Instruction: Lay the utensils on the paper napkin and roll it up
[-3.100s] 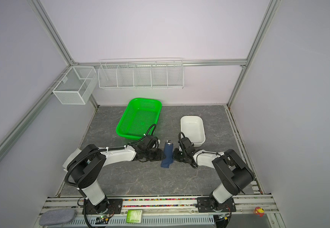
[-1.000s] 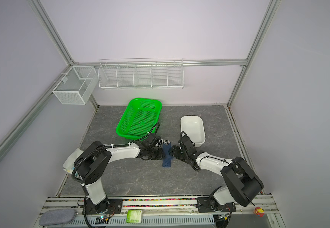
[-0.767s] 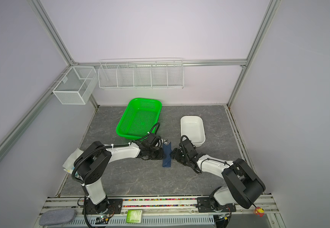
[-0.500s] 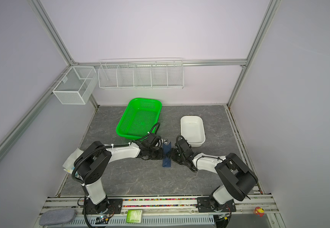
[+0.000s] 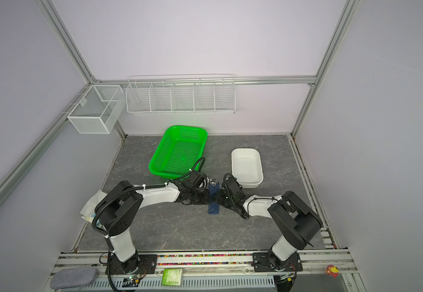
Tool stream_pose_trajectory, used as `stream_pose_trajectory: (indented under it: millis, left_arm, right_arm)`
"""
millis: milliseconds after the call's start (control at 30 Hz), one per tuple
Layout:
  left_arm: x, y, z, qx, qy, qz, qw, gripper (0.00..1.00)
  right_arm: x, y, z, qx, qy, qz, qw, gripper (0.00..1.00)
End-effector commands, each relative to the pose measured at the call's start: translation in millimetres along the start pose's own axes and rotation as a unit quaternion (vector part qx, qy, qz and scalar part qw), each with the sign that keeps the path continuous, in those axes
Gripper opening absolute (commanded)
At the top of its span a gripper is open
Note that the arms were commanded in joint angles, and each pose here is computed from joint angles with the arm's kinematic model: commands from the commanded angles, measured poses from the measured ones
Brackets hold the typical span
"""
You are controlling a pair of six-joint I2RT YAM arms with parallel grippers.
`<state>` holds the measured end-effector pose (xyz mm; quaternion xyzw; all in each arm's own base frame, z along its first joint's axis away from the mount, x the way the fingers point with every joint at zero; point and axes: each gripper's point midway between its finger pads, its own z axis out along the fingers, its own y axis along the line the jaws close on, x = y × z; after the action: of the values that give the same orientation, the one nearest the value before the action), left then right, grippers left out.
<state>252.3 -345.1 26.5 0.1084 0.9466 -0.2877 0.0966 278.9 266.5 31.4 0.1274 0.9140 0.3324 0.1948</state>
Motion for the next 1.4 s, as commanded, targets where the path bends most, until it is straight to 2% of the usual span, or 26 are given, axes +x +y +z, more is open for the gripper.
stream_pose_trajectory:
  millis: [0, 433, 533, 800, 1167, 1367]
  left_arm:
    - [20.2, 25.0, 10.8, -0.05, 0.033, -0.007, 0.998, 0.2]
    - [17.7, 23.6, 5.7, -0.051, 0.025, -0.011, 0.998, 0.2]
    - [14.2, 19.4, -1.8, -0.046, 0.012, -0.013, 0.999, 0.24]
    - [7.7, 9.4, -38.4, -0.028, -0.037, -0.021, 0.999, 0.38]
    - [9.0, 12.3, -72.4, -0.008, -0.068, -0.036, 0.997, 0.44]
    - [0.4, -2.6, -90.4, 0.051, -0.092, -0.043, 0.994, 0.55]
  right_arm:
    - [21.6, -37.0, 6.4, 0.063, 0.03, -0.008, 0.998, 0.43]
    - [25.0, -41.0, 14.0, 0.071, 0.044, -0.02, 0.996, 0.16]
    - [23.5, -38.9, 12.9, 0.069, 0.043, -0.022, 0.996, 0.09]
    - [13.5, -19.0, 3.4, 0.025, 0.031, -0.039, 0.998, 0.06]
    - [-3.2, 20.6, -19.4, -0.06, -0.001, -0.098, 0.993, 0.06]
    - [-7.5, 40.5, -35.7, -0.097, -0.011, -0.122, 0.988, 0.06]
